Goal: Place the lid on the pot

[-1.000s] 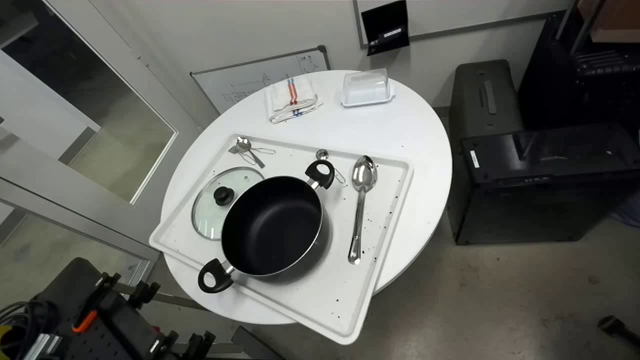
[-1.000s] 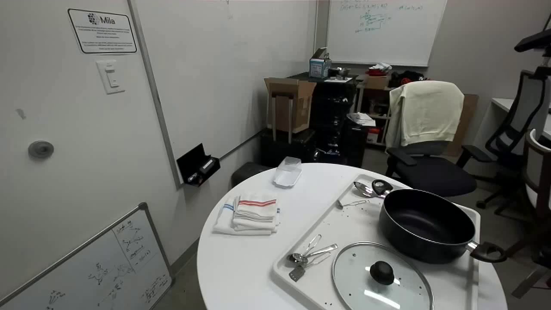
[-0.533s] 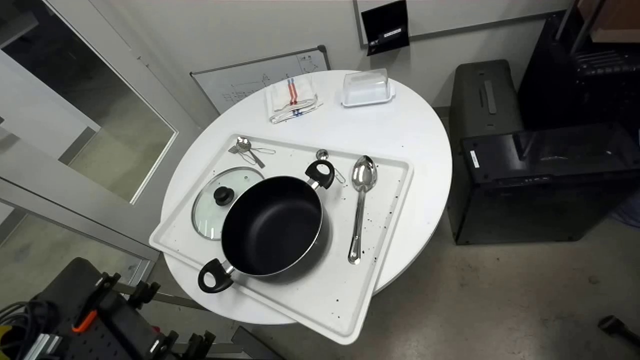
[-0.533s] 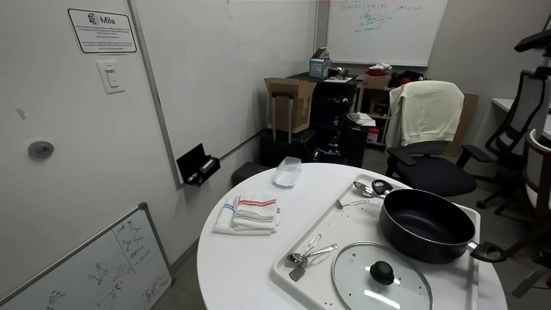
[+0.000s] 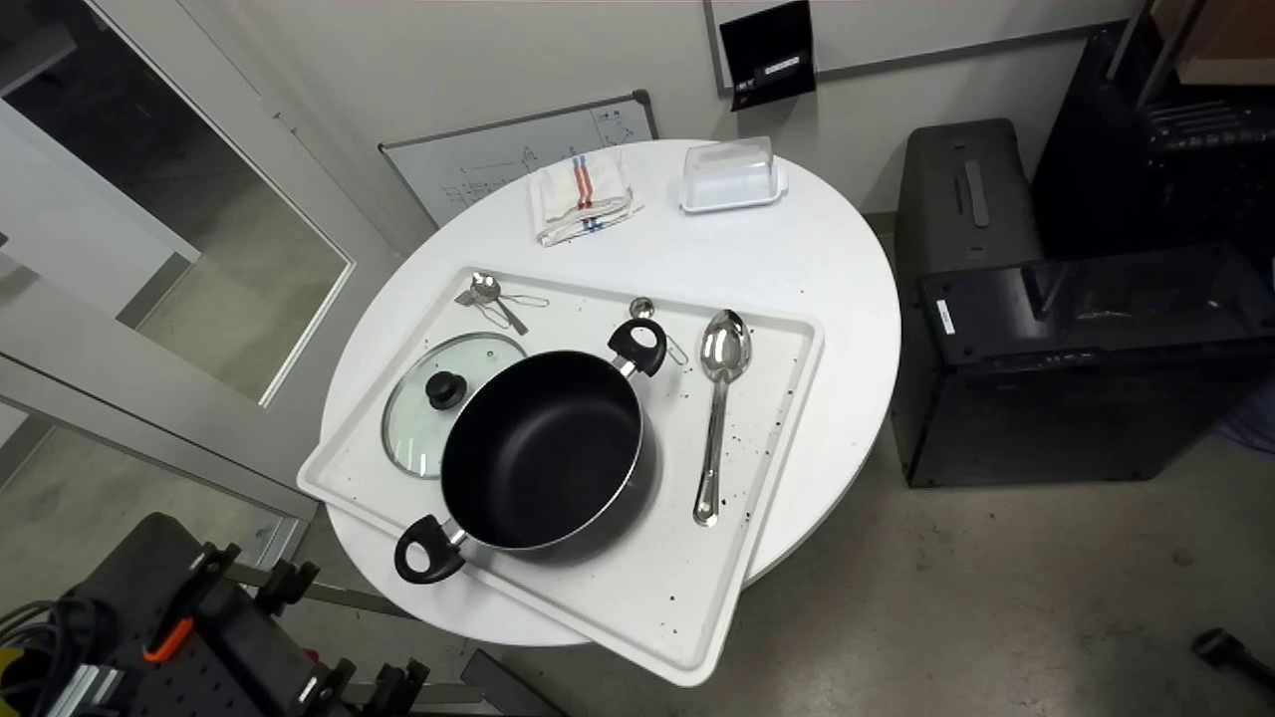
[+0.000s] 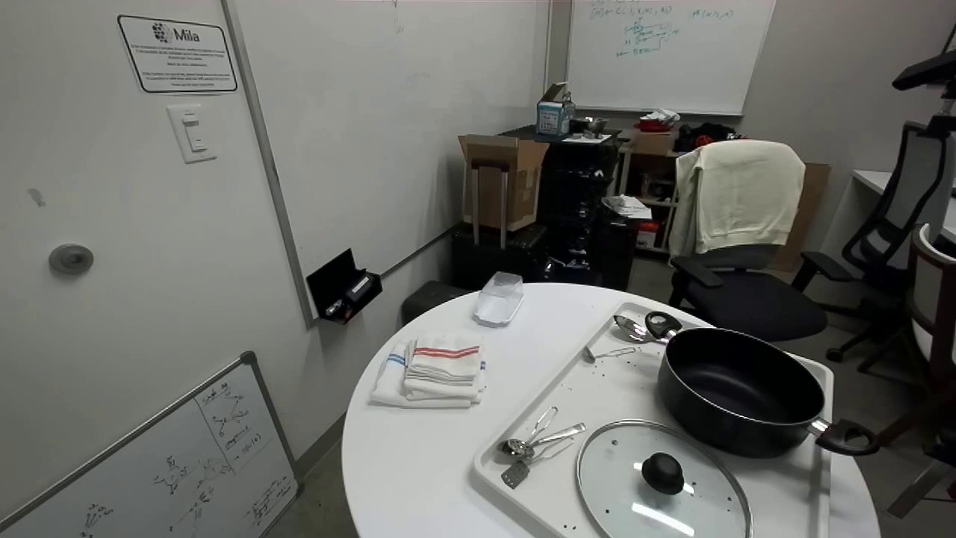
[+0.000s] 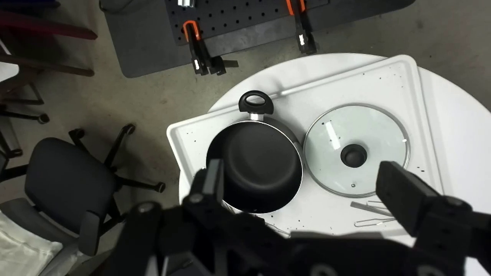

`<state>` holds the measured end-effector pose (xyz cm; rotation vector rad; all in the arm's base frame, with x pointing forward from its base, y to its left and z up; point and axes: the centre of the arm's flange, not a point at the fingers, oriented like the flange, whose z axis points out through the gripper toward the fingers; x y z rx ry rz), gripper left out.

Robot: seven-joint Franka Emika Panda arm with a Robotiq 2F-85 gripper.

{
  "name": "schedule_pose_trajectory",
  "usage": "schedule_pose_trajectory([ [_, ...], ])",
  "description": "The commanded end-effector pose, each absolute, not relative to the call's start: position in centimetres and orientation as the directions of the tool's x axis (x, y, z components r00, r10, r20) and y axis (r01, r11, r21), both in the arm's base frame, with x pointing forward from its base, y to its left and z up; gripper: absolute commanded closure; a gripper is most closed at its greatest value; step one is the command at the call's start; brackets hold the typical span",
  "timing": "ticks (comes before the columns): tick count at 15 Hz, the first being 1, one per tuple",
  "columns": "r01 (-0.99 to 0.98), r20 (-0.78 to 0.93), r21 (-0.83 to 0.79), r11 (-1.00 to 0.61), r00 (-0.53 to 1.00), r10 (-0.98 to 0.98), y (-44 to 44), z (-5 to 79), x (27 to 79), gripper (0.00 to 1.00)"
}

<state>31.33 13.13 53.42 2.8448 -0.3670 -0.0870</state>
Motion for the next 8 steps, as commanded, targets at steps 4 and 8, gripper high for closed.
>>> schedule_pose_trajectory([
  [4, -0.061, -0.098, 0.209, -0.976, 0.992, -0.083, 13.0, 48.5, 35.9, 0.00],
  [8, 0.088, -0.160, 0.200, -0.976, 0.986, 0.057, 12.8, 44.4, 38.4, 0.00],
])
